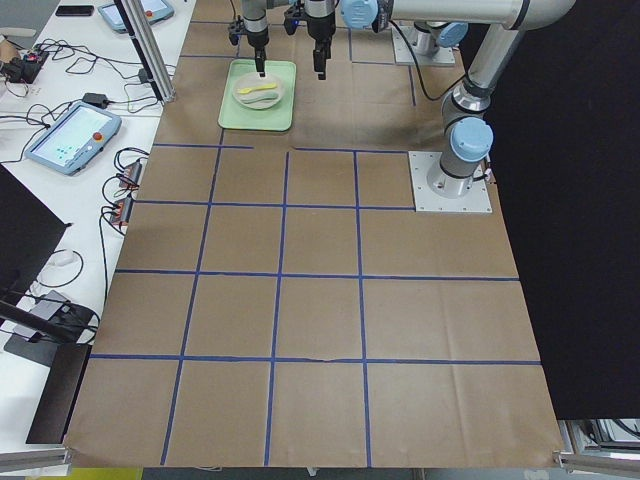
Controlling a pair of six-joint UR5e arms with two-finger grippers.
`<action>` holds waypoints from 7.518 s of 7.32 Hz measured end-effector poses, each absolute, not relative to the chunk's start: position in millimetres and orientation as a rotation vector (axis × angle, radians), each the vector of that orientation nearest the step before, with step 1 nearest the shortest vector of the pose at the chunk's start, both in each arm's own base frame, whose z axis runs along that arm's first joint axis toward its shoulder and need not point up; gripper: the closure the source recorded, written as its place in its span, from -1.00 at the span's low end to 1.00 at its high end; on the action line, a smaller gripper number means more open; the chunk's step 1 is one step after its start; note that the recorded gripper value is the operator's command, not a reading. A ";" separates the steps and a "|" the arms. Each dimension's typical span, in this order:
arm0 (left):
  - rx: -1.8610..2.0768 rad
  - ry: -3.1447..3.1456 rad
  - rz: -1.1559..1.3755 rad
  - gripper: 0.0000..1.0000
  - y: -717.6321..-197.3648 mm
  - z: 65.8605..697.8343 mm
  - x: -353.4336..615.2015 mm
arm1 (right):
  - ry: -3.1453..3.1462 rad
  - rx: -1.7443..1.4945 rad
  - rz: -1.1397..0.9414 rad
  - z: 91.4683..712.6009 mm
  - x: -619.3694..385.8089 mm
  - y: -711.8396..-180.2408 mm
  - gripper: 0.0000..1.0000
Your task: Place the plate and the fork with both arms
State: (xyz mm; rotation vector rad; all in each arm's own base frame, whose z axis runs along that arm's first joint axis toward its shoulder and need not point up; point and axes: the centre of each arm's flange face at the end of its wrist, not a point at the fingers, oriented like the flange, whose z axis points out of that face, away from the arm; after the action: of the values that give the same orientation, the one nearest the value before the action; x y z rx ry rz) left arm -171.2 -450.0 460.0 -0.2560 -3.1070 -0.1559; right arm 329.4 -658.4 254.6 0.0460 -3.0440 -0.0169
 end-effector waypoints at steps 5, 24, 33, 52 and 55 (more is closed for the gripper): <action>-0.253 -3.109 -0.152 -1.00 -449.9 460.6 -170.7 | -3.042 0.045 -0.032 218.0 331.0 -667.2 0.11; 0.003 -3.133 -0.056 -1.00 -441.0 492.8 -120.1 | -3.051 0.044 -0.019 192.4 335.4 -677.5 0.91; 0.056 -3.127 -0.074 -1.00 -428.2 481.5 -120.1 | -3.079 -0.003 0.001 262.5 316.7 -664.1 0.91; 0.071 -3.124 -0.076 -1.00 -428.4 484.2 -120.3 | -3.071 -0.017 -0.100 344.9 175.1 -603.4 -1.00; 0.071 -3.124 -0.077 -1.00 -428.2 483.7 -120.3 | -3.085 -0.013 -0.057 407.8 139.0 -529.6 -1.00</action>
State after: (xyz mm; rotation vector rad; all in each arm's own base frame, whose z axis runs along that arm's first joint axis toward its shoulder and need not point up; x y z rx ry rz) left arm -120.3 -428.2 483.7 0.0715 -3.1237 -0.0774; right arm 139.0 -529.6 407.8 -0.0126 -3.0848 -0.0573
